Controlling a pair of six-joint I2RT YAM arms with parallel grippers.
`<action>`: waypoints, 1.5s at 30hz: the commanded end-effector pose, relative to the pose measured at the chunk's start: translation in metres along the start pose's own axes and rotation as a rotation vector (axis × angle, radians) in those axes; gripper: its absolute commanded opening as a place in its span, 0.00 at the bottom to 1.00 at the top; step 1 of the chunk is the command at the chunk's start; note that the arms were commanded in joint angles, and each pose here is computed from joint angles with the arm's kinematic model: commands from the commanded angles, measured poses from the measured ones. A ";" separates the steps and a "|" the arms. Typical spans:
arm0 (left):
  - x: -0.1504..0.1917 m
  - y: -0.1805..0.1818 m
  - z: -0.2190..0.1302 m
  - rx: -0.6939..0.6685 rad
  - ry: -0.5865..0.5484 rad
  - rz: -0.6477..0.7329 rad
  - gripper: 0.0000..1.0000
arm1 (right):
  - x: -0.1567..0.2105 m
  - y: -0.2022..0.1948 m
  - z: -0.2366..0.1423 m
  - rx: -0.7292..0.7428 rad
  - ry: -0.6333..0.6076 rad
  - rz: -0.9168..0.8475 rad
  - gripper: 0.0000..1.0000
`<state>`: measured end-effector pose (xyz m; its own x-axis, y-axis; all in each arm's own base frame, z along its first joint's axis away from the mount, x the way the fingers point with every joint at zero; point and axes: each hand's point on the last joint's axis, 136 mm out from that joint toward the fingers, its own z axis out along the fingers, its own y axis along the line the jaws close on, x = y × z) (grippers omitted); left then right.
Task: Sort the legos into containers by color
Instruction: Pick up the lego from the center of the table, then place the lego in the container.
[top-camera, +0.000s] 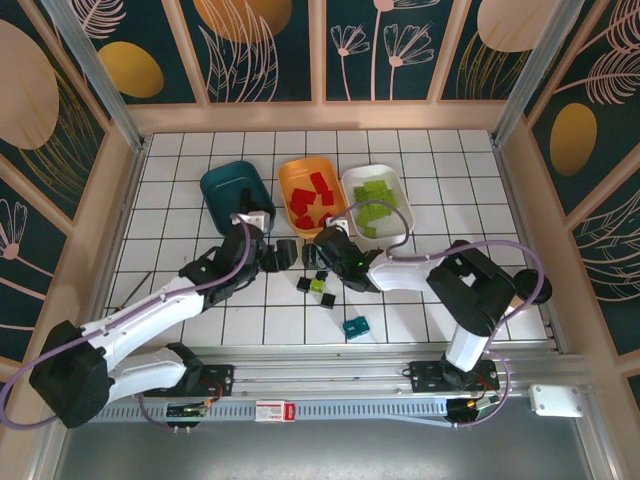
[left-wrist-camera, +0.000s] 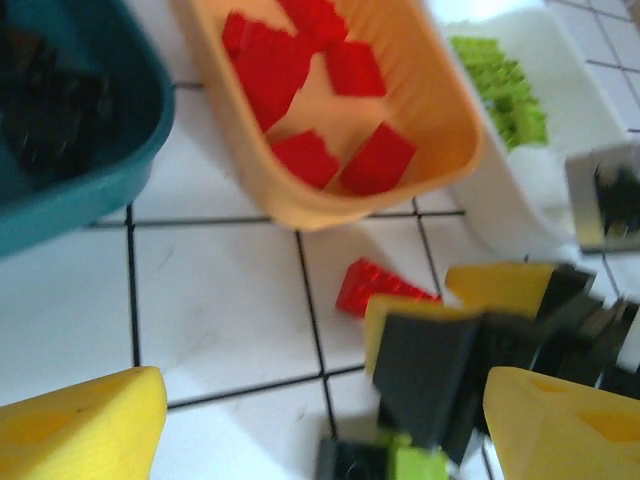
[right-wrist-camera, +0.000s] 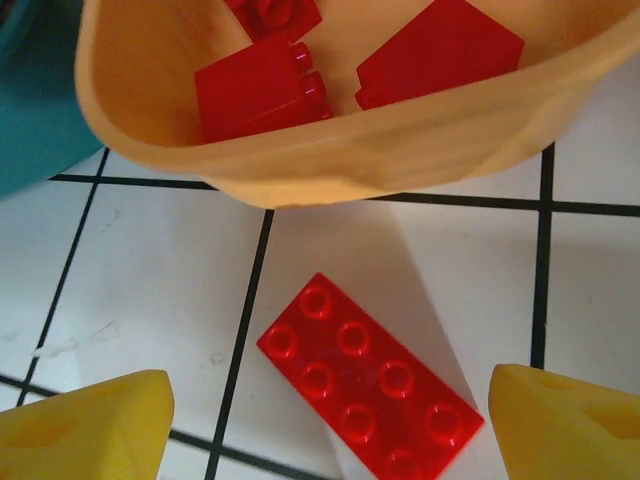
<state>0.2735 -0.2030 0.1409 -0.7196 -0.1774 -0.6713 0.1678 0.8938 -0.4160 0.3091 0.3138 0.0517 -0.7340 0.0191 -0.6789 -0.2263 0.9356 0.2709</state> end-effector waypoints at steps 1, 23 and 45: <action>0.002 0.009 -0.009 -0.003 -0.035 -0.058 0.83 | 0.003 -0.011 0.014 0.075 0.019 -0.025 0.82; 0.017 0.021 -0.021 -0.010 -0.024 -0.038 0.91 | 0.002 -0.003 -0.025 -0.120 0.016 -0.165 0.26; 0.053 0.004 0.003 0.027 0.113 0.055 0.91 | -0.141 0.017 0.014 -0.170 -0.106 -0.092 0.59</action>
<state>0.2382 -0.1991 0.0992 -0.7804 -0.1133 -0.6150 0.1829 0.8991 -0.3978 0.4125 0.3264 0.1316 -0.6412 -0.0008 -0.7673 -0.3796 0.8694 0.3163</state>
